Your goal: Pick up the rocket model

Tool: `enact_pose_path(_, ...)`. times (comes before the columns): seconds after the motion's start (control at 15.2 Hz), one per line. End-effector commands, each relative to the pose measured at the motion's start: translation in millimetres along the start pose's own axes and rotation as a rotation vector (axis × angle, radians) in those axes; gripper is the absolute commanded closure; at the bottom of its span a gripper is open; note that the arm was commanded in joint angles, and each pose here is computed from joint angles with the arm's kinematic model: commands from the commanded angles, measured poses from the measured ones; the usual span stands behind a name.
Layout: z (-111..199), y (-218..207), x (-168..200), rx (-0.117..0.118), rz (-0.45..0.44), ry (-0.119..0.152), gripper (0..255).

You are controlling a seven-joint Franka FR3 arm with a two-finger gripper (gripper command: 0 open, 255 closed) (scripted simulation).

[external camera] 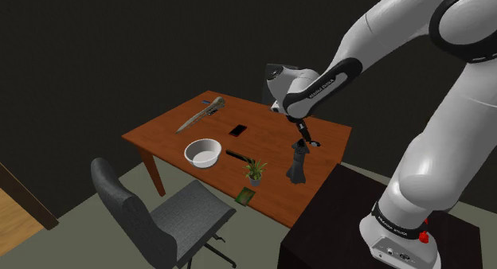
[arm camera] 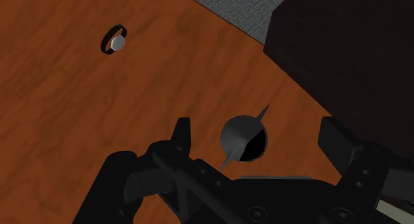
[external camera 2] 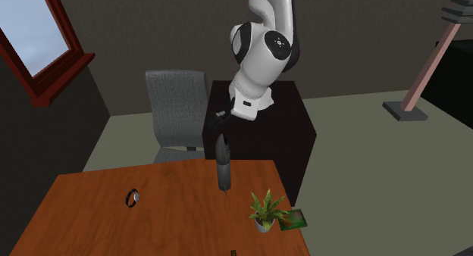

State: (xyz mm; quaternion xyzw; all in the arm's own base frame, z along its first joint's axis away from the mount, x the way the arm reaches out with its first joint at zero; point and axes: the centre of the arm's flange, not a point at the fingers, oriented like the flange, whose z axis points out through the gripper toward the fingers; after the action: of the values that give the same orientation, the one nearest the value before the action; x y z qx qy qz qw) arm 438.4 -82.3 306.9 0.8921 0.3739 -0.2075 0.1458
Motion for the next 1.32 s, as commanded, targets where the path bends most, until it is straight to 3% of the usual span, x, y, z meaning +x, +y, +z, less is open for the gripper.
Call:
enact_pose_path(0.0,13,1,7,-0.004,-0.015,-0.008,0)
enact_pose_path(0.46,39,-2,21,-0.004,-0.015,-0.007,0)
enact_pose_path(0.53,39,-3,21,-0.004,-0.015,-0.007,255)
enact_pose_path(1.25,30,-1,16,-0.004,-0.015,-0.008,255)
